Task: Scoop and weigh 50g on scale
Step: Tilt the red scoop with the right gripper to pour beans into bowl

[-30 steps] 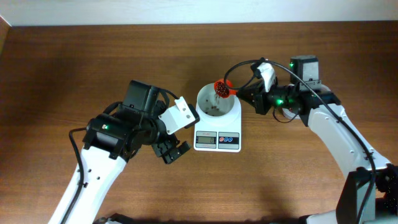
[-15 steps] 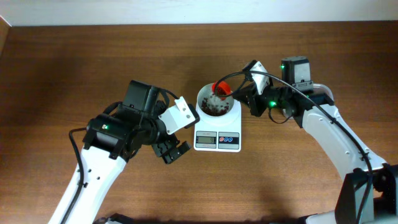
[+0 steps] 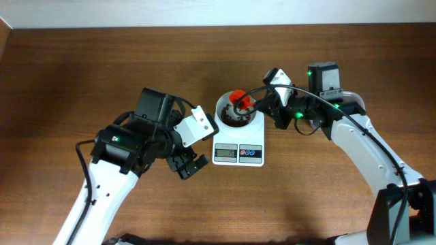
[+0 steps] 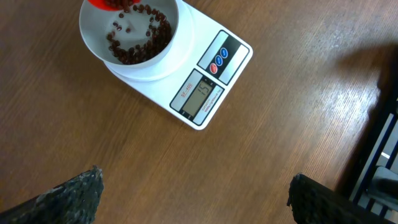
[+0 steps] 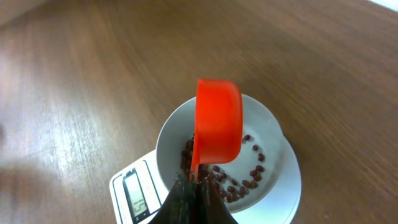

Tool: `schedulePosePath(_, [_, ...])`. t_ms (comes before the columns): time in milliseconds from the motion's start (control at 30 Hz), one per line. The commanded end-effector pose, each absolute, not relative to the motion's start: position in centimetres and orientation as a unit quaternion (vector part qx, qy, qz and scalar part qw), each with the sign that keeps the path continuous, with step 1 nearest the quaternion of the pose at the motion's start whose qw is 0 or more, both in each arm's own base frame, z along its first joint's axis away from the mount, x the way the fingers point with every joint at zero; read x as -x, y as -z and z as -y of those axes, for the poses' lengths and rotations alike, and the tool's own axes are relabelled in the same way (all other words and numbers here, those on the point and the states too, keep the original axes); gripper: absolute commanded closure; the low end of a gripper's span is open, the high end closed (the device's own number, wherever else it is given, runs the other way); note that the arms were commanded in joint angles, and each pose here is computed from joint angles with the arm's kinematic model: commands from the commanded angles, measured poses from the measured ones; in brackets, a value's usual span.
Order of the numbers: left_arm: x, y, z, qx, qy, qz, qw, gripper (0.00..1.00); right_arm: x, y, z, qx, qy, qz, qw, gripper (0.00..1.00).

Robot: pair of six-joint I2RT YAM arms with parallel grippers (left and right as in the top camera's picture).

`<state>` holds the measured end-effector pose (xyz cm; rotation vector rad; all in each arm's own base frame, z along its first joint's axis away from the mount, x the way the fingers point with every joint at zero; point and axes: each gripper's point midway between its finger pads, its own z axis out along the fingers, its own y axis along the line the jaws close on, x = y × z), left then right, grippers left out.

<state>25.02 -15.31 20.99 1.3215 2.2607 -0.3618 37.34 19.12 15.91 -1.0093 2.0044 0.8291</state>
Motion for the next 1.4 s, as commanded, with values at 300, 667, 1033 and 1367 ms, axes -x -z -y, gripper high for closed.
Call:
schedulePosePath(300, [-25.0, -21.8, 15.4, -0.484, 0.136, -0.825, 0.26, 0.01, -38.1, -15.0, -19.0, 0.412, -0.285, -0.782, 0.37, 0.96])
schedulePosePath(667, [-25.0, -21.8, 15.4, -0.484, 0.136, -0.825, 0.26, 0.01, -36.9, -15.8, -20.7, 0.413, -0.337, -0.764, 0.363, 0.96])
schedulePosePath(1033, [-25.0, -21.8, 15.4, -0.484, 0.136, -0.825, 0.26, 0.01, -38.0, -16.2, -20.0, 0.393, -0.311, -0.78, 0.376, 0.96])
schedulePosePath(1367, [-25.0, -21.8, 15.4, -0.484, 0.136, -0.825, 0.26, 0.01, -38.4, -17.6, -19.5, 0.436, -0.254, -0.759, 0.411, 0.96])
